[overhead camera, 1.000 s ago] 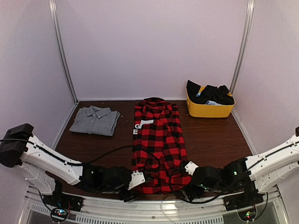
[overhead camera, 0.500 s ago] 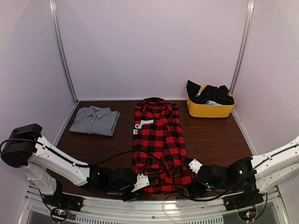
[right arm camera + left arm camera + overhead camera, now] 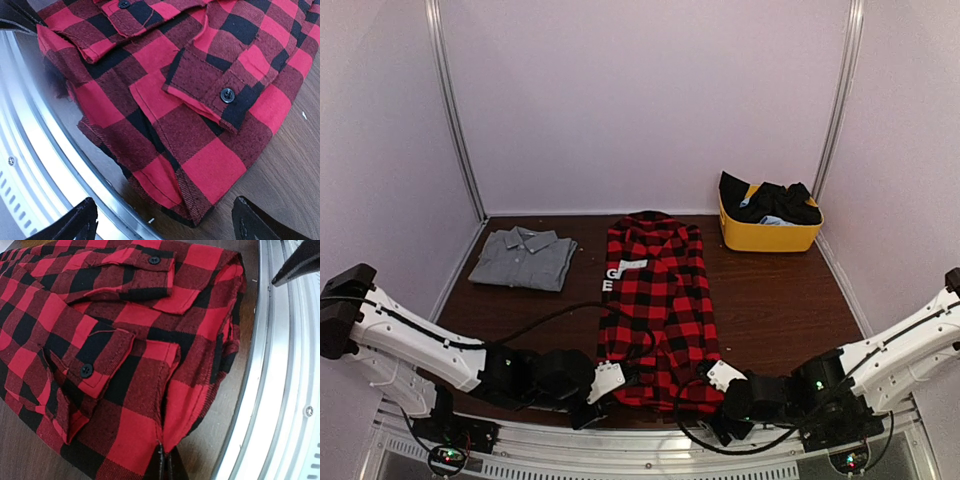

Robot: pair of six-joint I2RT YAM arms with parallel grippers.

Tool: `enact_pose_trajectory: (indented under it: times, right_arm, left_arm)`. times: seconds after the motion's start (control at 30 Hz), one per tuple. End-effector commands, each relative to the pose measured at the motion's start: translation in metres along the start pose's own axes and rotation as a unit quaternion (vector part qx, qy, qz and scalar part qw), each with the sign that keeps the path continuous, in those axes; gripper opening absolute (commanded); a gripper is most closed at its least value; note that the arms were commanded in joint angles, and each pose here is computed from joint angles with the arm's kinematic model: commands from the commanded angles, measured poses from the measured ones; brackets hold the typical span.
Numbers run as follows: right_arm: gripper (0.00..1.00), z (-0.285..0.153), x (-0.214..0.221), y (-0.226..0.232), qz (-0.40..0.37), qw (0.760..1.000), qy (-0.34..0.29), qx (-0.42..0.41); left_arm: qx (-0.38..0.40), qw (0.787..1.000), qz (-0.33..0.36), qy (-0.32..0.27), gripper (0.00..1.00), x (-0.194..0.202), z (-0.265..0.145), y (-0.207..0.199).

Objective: Fold and stack the long sleeve shirts
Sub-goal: Pick up the rectangle-folded shirt from the center of the board.

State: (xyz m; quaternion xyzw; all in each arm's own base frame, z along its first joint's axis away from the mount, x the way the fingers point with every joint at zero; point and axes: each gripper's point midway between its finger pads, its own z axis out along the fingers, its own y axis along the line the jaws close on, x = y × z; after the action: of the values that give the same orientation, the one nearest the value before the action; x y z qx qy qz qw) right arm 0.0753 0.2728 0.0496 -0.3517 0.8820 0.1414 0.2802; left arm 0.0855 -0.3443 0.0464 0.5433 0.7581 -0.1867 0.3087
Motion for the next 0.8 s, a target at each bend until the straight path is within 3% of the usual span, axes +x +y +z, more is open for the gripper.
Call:
enact_pose_trajectory:
  times: [0.0,0.27,0.77]
  right_arm:
    - [0.92,-0.004,-0.018,0.013,-0.041,0.999,-0.023,0.011]
    - [0.79,0.008,-0.009,0.024,-0.107,0.994,0.014,0.015]
    - [0.54,0.033,0.013,0.018,-0.135,0.988,0.067,0.035]
  left_arm:
    - [0.030,0.998,-0.047,0.006,0.00,0.006,-0.011,-0.006]
    - [0.035,0.998,-0.056,0.002,0.00,0.000,-0.021,-0.007]
    - [0.055,0.997,-0.052,0.024,0.00,0.010,-0.008,-0.017]
